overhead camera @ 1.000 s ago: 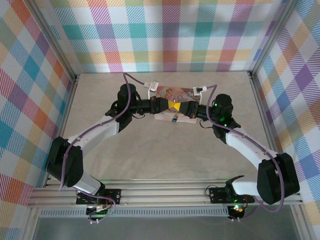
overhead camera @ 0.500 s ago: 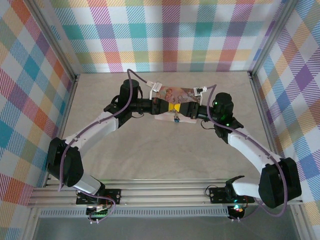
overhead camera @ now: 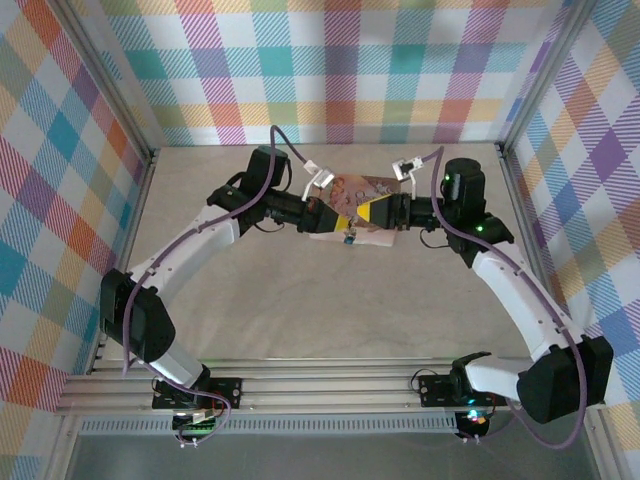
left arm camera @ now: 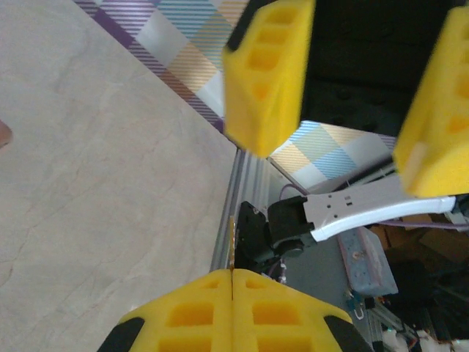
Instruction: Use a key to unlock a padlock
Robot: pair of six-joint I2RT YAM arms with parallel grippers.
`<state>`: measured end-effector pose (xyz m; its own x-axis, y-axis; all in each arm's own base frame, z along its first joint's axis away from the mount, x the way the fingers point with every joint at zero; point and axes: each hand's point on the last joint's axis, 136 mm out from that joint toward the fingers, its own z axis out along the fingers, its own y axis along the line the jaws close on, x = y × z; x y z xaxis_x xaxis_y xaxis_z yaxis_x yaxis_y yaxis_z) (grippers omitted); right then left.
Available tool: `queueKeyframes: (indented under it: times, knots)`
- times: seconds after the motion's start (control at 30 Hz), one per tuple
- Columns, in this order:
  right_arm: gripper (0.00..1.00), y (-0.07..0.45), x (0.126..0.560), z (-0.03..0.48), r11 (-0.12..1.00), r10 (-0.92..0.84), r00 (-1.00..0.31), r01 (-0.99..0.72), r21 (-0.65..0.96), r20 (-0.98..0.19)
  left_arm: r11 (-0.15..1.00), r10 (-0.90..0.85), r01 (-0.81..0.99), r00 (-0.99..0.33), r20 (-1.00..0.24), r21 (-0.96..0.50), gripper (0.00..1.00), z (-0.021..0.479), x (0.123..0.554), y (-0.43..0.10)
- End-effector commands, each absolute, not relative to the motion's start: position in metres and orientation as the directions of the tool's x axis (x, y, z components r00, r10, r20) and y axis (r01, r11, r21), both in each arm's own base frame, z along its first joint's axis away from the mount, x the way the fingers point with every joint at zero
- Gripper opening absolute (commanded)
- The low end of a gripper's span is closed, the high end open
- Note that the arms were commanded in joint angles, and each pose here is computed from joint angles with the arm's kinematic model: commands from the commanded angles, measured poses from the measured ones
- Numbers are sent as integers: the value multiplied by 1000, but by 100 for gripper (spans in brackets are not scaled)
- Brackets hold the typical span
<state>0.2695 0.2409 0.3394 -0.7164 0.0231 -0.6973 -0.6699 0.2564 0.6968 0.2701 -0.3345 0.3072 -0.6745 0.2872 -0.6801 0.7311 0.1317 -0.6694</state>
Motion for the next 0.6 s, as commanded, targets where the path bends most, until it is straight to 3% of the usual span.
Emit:
queueKeyframes:
  times: [0.0,0.57]
  knots:
    - [47,246,258,338,176,-39,-741,-665,725,-670,37,324,739,-645,-692,-672,0,321,252,-335]
    - [33,253,270,329,146,-48,-766,-641,754,-641,5,333,734,-642,-691,-679,0,329,249,-339]
